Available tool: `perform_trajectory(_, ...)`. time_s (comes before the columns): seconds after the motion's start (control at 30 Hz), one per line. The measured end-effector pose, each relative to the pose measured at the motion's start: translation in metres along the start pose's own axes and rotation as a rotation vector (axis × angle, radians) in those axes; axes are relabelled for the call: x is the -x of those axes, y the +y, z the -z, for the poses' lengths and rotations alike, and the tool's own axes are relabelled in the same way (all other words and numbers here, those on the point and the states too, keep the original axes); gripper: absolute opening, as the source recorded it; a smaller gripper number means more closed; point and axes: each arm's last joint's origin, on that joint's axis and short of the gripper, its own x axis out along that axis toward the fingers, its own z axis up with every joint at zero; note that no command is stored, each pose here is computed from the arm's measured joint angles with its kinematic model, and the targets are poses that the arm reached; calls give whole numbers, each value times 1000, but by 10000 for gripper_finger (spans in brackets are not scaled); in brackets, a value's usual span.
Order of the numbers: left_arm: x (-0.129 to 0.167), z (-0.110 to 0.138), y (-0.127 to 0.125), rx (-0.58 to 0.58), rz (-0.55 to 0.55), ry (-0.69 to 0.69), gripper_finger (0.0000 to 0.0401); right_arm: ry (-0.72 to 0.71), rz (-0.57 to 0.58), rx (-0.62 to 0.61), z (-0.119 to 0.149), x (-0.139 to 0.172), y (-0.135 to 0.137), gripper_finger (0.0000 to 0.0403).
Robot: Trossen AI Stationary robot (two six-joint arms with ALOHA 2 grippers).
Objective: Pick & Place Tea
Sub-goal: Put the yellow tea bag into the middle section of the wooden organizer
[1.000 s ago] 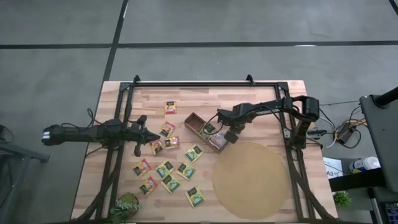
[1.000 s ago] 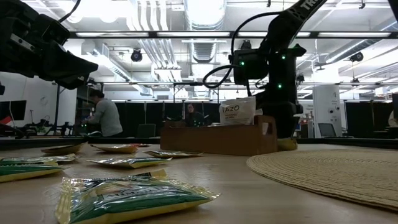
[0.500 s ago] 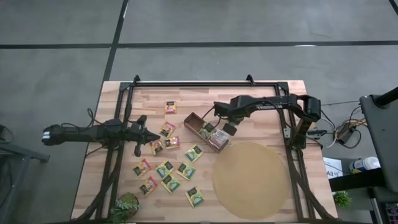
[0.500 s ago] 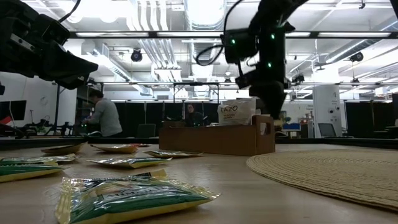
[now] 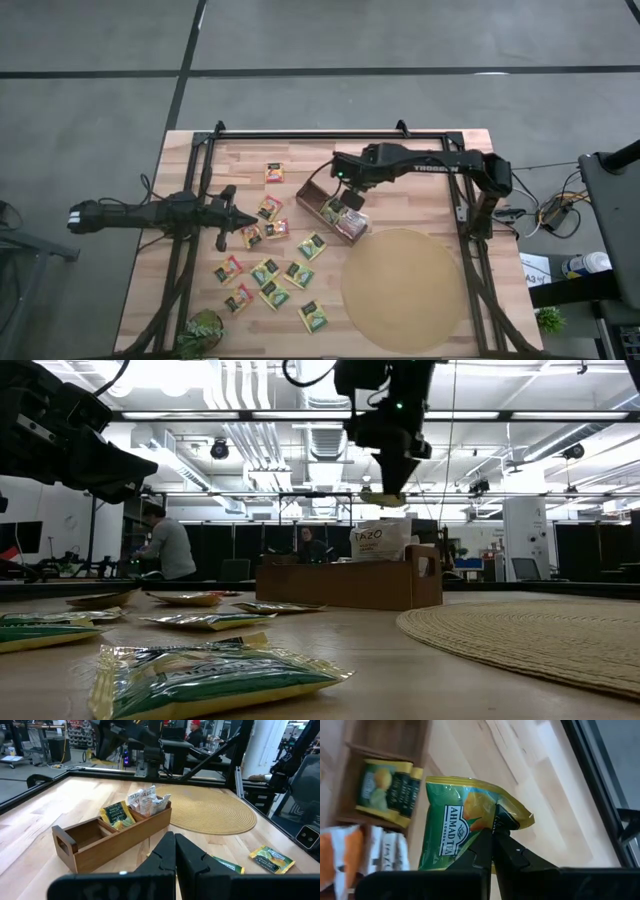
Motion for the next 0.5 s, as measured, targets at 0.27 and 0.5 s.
perform_trajectory(0.27,0,0,0,0,0,0,0,14,-6,24,-16,-2,25,8)
perform_trajectory(0.5,0,0,0,0,-1,-1,0,48,-1,49,-30,-14,53,8)
